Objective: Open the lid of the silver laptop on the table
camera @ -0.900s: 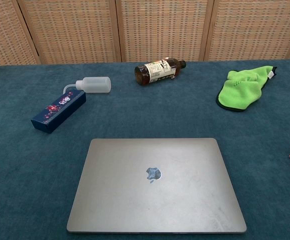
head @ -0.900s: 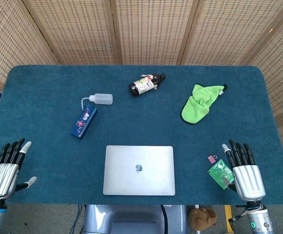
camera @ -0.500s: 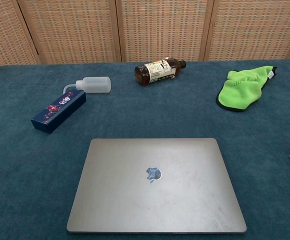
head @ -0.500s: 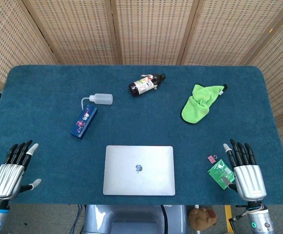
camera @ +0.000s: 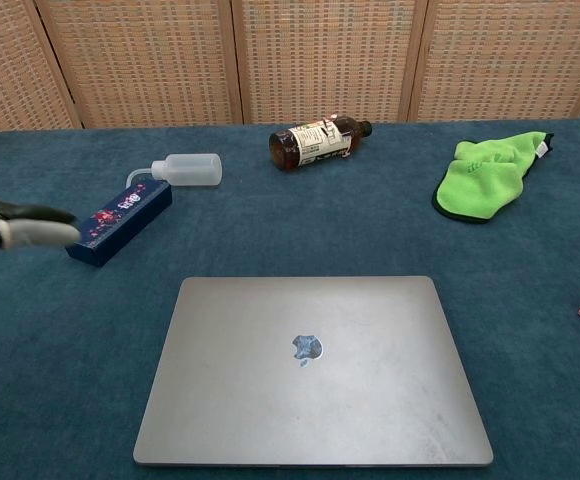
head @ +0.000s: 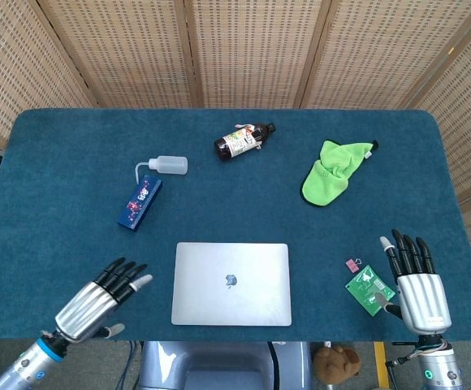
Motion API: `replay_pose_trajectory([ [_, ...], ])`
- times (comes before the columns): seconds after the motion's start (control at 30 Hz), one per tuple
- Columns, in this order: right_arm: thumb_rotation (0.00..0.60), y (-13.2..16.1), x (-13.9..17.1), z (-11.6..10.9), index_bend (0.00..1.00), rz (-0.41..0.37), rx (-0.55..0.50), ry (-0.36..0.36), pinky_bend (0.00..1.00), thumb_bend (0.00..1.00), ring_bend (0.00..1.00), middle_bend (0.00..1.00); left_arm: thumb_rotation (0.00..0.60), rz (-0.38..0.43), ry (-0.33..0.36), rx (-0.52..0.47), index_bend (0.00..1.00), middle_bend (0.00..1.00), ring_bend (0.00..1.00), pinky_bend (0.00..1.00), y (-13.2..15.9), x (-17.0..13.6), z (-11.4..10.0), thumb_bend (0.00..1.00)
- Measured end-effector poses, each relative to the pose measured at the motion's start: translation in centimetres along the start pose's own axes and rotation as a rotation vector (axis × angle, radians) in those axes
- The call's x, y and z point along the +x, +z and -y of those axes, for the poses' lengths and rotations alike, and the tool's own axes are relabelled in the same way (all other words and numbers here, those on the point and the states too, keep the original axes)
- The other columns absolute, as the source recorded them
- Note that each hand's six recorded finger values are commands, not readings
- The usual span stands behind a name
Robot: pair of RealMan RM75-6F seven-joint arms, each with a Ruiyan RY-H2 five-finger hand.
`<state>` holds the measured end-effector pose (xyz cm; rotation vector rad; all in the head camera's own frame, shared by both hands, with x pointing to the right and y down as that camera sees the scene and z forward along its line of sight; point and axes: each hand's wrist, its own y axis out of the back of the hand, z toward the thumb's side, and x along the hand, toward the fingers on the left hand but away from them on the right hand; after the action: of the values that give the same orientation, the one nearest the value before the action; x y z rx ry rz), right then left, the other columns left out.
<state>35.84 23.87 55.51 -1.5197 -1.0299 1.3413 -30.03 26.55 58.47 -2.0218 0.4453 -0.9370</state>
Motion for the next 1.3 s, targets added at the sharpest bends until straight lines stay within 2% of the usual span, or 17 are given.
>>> replay_pose_trajectory([
  [0.17, 0.600, -0.2, 0.0, -0.1, 0.00, 0.003, -0.016, 0.002, 0.00, 0.00, 0.00, 0.00, 0.600, 0.184, -0.032, 0.006, 0.00, 0.00, 0.00, 0.00, 4.4, 2.6, 2.1, 0.03],
  [0.4, 0.600, -0.6, -0.1, -0.1, 0.00, 0.009, -0.037, 0.007, 0.00, 0.00, 0.00, 0.00, 0.600, 0.303, -0.042, 0.083, 0.00, 0.00, 0.00, 0.00, 8.6, 6.0, 3.6, 0.03],
  [0.6, 0.600, -0.9, -0.2, -0.1, 0.00, 0.010, -0.052, 0.014, 0.00, 0.00, 0.00, 0.00, 0.600, 0.383, -0.021, 0.196, 0.00, 0.00, 0.00, 0.00, 11.7, 9.5, 4.2, 0.03],
  [0.8, 0.600, -1.2, -0.3, 0.0, 0.00, 0.015, -0.067, 0.020, 0.00, 0.00, 0.00, 0.00, 0.600, 0.401, -0.021, 0.238, 0.00, 0.00, 0.00, 0.00, 12.2, 12.2, 5.2, 0.03],
  [0.93, 0.600, -1.5, -0.4, 0.0, 0.00, 0.022, -0.073, 0.026, 0.00, 0.00, 0.00, 0.00, 0.600, 0.401, -0.027, 0.220, 0.00, 0.00, 0.00, 0.00, 12.4, 13.6, 5.9, 0.03],
  [1.3, 0.600, -1.9, -0.4, -0.2, 0.00, 0.029, -0.087, 0.022, 0.00, 0.00, 0.00, 0.00, 0.600, 0.404, -0.023, 0.207, 0.00, 0.00, 0.00, 0.00, 13.2, 15.4, 6.8, 0.03],
])
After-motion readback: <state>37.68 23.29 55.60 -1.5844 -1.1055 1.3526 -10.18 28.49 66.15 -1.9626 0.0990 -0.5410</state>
